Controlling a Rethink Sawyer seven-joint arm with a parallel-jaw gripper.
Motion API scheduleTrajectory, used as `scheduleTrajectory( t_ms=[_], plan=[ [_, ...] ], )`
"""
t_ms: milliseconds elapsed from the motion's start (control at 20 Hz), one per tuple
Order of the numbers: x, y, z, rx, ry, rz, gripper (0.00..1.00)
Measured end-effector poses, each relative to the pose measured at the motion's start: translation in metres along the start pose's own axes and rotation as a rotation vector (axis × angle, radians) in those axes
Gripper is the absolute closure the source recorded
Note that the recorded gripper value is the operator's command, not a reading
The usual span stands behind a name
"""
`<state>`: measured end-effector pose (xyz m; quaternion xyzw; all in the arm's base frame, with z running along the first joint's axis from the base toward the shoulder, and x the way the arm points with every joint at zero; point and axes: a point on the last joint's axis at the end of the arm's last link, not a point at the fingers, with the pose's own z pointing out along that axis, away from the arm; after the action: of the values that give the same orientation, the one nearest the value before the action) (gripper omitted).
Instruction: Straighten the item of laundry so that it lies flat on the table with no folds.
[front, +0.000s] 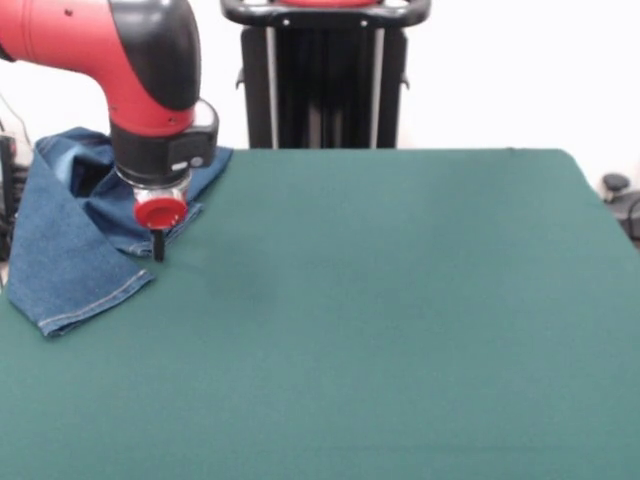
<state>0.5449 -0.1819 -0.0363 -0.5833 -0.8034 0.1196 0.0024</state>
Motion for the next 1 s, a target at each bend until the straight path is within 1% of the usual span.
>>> scheduleTrajectory(
  t_ms=[50,150,400,600,650,1000],
  plan=[
    [0.0023,0.0004,0.0038,-0.007,-0.008,-0.013,0.0],
    [0.0017,0.0005,0.0042,-0.008,-0.019,-0.021,0.0],
    [0.0037,0.0023,0.0049,0.0,-0.039,-0.042,0.0],
    [0.0057,0.0032,0.0051,0.005,-0.062,-0.074,0.0],
    [0.0059,0.0072,0.0047,0.001,-0.073,-0.085,1.0],
    [0.0028,0.0098,0.0047,0.003,-0.074,-0.081,1.0]
  ],
)
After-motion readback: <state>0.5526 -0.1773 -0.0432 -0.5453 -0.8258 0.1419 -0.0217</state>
